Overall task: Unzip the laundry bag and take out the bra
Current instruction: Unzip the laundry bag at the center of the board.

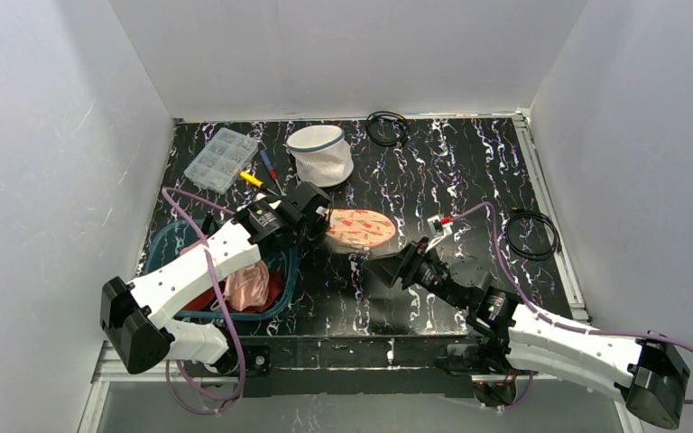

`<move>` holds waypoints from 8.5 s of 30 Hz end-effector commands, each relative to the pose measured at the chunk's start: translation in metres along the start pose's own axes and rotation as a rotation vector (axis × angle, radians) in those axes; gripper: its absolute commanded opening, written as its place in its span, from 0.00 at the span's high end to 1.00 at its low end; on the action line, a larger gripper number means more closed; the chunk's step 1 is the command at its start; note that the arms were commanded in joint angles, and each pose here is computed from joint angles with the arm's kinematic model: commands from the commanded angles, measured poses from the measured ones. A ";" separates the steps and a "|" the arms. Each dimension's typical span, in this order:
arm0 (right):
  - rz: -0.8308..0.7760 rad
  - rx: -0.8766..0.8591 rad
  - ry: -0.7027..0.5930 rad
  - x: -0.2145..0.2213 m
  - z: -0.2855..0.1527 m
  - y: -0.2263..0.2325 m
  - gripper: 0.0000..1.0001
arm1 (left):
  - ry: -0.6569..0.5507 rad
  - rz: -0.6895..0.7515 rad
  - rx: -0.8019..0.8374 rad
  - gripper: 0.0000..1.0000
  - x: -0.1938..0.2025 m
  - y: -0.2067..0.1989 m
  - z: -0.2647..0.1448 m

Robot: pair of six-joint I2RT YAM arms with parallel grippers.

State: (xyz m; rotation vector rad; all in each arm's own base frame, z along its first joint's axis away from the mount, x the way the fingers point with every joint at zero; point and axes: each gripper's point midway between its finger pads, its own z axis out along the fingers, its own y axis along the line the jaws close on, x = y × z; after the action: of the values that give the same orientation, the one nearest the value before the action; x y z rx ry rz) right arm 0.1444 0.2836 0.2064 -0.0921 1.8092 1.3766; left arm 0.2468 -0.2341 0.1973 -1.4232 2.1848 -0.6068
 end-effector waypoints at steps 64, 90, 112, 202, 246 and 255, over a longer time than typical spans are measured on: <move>-0.081 -0.077 -0.162 -0.039 0.015 0.026 0.88 | 0.033 -0.047 0.031 1.00 -0.002 0.006 -0.007; -0.196 0.215 -0.067 -0.027 -0.010 -0.031 0.99 | 0.075 0.058 0.056 1.00 0.010 0.004 -0.002; -0.451 0.231 0.255 0.005 -0.052 -0.040 0.99 | 0.405 0.967 0.572 1.00 0.096 -0.076 0.014; -0.273 0.368 0.285 0.063 -0.056 -0.092 0.99 | 0.412 0.786 0.323 1.00 0.069 0.067 0.063; -0.149 0.182 0.281 0.088 0.004 -0.058 0.99 | 0.443 0.528 0.327 0.31 0.112 0.084 0.059; -0.148 0.188 0.285 0.090 0.000 -0.062 0.99 | 0.423 0.512 0.300 0.50 0.111 0.091 0.068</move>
State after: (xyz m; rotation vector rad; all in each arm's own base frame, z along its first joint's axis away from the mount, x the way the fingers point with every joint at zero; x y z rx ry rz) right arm 0.1187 0.2912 0.0897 -0.3487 2.1648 1.0682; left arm 0.1742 -0.3091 0.0668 -0.5538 2.5510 -1.0463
